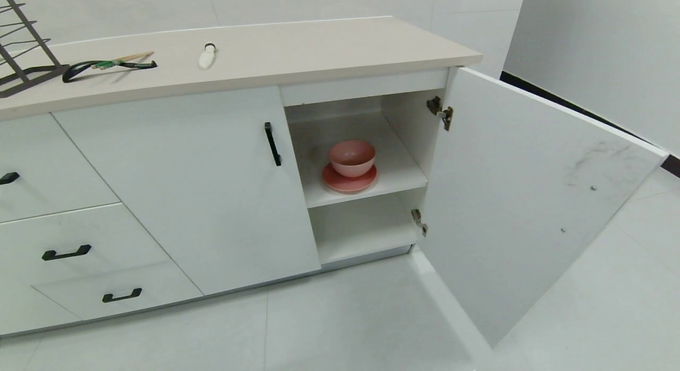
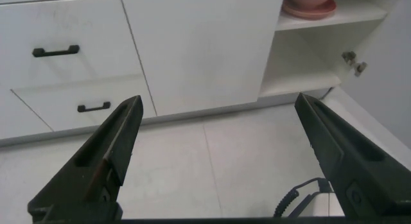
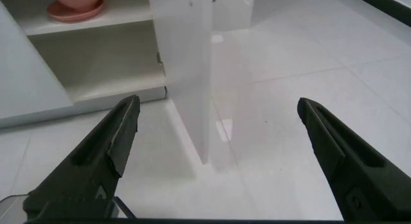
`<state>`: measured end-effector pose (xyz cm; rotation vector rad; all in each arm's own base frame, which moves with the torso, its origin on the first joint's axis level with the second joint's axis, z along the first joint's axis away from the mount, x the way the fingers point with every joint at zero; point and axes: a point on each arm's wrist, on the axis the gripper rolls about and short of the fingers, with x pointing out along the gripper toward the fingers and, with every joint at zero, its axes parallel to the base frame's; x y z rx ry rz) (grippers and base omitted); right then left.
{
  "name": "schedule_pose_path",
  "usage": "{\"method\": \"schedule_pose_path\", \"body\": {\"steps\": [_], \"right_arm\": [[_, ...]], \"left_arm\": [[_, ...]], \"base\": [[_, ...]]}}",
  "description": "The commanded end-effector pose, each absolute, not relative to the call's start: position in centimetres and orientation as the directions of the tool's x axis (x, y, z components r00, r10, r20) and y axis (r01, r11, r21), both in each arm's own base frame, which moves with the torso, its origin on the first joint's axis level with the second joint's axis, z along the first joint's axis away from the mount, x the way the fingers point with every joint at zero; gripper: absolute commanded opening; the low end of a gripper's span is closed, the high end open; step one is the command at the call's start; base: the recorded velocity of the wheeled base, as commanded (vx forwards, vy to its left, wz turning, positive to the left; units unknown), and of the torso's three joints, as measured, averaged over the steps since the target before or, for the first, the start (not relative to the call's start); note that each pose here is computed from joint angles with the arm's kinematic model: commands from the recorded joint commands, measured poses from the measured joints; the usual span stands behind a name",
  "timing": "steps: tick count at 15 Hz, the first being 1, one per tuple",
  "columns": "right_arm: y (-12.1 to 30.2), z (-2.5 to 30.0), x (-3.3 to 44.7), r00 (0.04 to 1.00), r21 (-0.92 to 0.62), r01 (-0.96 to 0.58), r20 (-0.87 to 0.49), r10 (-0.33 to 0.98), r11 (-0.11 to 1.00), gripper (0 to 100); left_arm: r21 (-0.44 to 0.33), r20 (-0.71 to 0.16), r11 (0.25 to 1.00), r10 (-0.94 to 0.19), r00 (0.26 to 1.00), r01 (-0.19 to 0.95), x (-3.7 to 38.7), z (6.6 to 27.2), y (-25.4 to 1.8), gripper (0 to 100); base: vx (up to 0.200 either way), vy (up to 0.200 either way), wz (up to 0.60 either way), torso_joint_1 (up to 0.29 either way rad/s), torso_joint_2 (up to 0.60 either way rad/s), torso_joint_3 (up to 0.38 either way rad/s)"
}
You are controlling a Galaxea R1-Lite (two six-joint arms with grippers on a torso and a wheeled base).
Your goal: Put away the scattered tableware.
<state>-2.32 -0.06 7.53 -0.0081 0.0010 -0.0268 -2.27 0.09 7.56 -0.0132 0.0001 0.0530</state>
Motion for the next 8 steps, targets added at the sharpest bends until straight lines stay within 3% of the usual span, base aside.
{"method": "schedule_pose_path", "body": {"steps": [1, 2, 4, 7, 8], "right_arm": [[-0.07, 7.53, -2.29, 1.0, -0.009, 0.026, -0.005, -0.026, 1.0, 100], [-0.07, 7.53, -2.29, 1.0, -0.009, 0.026, -0.005, -0.026, 1.0, 100], [-0.07, 7.53, -2.29, 1.0, -0.009, 0.026, -0.005, -0.026, 1.0, 100], [-0.07, 7.53, -2.29, 1.0, -0.008, 0.028, -0.005, -0.028, 1.0, 100], [-0.07, 7.53, -2.29, 1.0, -0.009, 0.028, -0.005, -0.028, 1.0, 100]], "left_arm": [[-0.014, 0.002, 0.998, 0.054, 0.999, -0.054, -2.28, 7.56, 0.09, 100], [-0.014, 0.002, 0.998, 0.054, 0.999, -0.054, -2.28, 7.56, 0.09, 100], [-0.02, 0.0, 0.998, 0.054, 0.999, -0.054, -2.28, 7.55, 0.09, 100], [-0.021, 0.0, 0.998, 0.054, 0.999, -0.054, -2.28, 7.55, 0.09, 100], [-0.021, 0.0, 0.998, 0.054, 0.999, -0.054, -2.28, 7.55, 0.09, 100]], "base": [[0.0, -0.2, 0.0, -0.002, 0.0, 0.002], [0.0, -0.2, 0.0, 0.002, 0.0, 0.002], [0.0, 0.0, 0.0, 0.0, 0.0, 0.0], [0.0, 0.0, 0.6, 0.004, 0.0, -0.001], [0.0, 0.0, 0.0, 0.0, 0.0, 0.0]]}}
